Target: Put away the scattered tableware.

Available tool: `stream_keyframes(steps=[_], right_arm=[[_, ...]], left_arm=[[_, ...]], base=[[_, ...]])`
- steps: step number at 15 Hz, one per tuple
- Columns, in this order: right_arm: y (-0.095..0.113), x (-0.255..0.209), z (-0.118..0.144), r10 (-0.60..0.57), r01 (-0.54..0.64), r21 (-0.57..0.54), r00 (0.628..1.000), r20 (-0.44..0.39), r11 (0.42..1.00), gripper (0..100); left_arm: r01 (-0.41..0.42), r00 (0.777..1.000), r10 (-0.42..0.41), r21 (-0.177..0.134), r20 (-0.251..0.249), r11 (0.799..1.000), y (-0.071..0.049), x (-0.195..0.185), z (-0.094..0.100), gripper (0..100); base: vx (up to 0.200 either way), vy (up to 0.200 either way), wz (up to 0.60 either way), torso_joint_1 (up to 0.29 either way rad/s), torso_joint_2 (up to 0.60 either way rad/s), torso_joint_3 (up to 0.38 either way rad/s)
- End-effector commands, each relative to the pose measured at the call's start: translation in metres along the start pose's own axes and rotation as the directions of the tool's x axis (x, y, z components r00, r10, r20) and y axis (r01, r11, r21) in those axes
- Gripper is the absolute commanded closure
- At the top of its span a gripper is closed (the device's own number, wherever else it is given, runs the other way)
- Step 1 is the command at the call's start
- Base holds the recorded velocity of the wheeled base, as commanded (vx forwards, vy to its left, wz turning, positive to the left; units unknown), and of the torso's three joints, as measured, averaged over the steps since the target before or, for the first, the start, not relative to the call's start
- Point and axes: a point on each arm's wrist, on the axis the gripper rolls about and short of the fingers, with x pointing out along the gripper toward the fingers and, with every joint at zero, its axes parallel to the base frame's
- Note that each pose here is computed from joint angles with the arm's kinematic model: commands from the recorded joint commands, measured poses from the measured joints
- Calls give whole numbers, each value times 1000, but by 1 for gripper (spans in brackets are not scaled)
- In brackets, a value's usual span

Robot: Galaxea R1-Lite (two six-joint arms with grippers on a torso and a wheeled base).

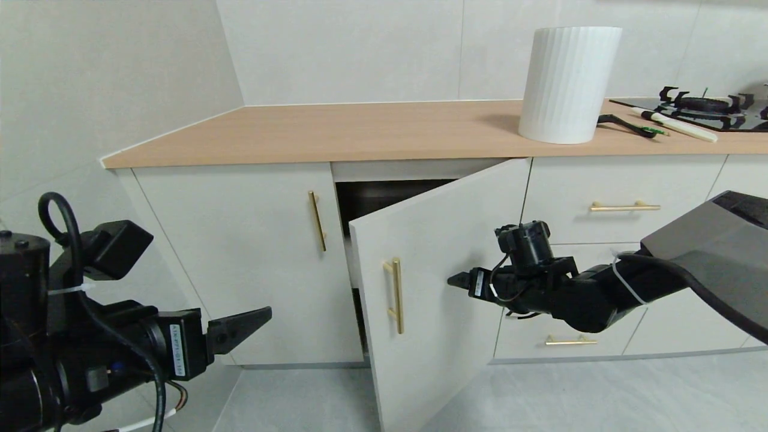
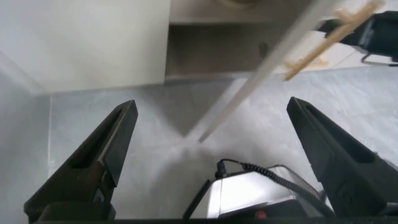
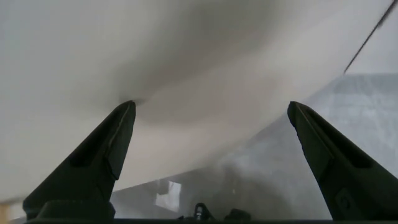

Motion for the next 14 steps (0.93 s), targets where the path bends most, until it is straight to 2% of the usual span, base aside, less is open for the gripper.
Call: stream_keyframes(steps=[1,5,7,12,14], right_arm=[[5,2,-1,18,-19,18,1000,9,1000,0],[16,19,4,72,-83,131,994,84,988,0],[24,28,15,97,-126,244,987,125,962,0],[15,70,24,-13,-65,326,972,233,943,0],[12,76,27,-19,-67,351,972,236,934,0]], left_arm=[[-7,1000,7,-3,-4,1000,1,2,0,0],[-15,1000,16,-7,4,1000,1,1,1,0],[-16,1000,16,-8,2,1000,1,2,1,0],[-13,1000,13,-8,0,1000,1,3,1,0],[-14,1000,14,-9,-1,1000,1,3,0,0]], base=[[0,0,0,0,0,0],[0,0,0,0,0,0],[0,0,0,0,0,0],[0,0,0,0,0,0],[0,0,0,0,0,0]])
